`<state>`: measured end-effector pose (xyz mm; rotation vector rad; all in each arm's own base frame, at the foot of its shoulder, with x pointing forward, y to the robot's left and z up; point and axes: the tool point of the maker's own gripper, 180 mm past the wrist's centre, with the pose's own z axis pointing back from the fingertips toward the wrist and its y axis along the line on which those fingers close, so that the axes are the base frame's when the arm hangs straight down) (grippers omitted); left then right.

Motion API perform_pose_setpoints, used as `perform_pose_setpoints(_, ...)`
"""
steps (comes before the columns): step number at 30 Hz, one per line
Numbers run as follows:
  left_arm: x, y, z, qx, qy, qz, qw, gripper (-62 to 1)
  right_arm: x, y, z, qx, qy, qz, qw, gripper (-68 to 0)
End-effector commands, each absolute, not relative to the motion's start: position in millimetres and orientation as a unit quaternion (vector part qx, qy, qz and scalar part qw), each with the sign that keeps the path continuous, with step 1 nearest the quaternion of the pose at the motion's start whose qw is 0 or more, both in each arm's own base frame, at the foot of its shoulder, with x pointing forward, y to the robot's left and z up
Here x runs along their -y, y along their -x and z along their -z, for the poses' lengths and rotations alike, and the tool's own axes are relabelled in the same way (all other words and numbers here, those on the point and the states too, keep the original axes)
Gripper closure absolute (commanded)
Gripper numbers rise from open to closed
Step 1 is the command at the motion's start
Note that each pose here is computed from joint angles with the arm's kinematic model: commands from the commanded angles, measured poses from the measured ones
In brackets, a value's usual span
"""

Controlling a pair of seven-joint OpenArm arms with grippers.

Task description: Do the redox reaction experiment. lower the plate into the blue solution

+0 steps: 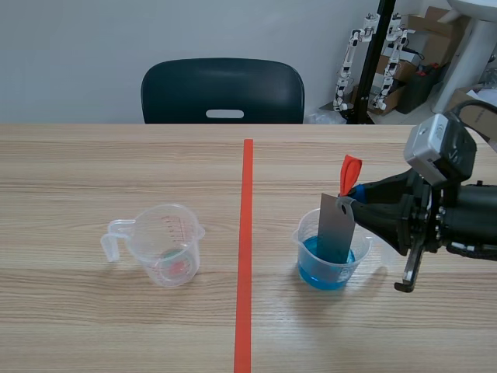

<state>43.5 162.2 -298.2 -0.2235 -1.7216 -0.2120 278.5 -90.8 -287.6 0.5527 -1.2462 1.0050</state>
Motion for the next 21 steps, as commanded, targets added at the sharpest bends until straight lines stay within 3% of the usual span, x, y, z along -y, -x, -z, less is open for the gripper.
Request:
perform_pose_setpoints(1, -163.6, -42.5, 286.9, 0.772, 0.101, 0.091, 0.621, -62.3, 94.3, -282.5, 279.0, 0.558, -0.241, -0.448, 0.655, -0.6)
perform_pose_setpoints(21, -163.6, -42.5, 286.9, 0.772, 0.101, 0.091, 0.621, -62.3, 95.8, -282.1, 283.7, 0.549, -0.236, -0.451, 0.663, -0.6)
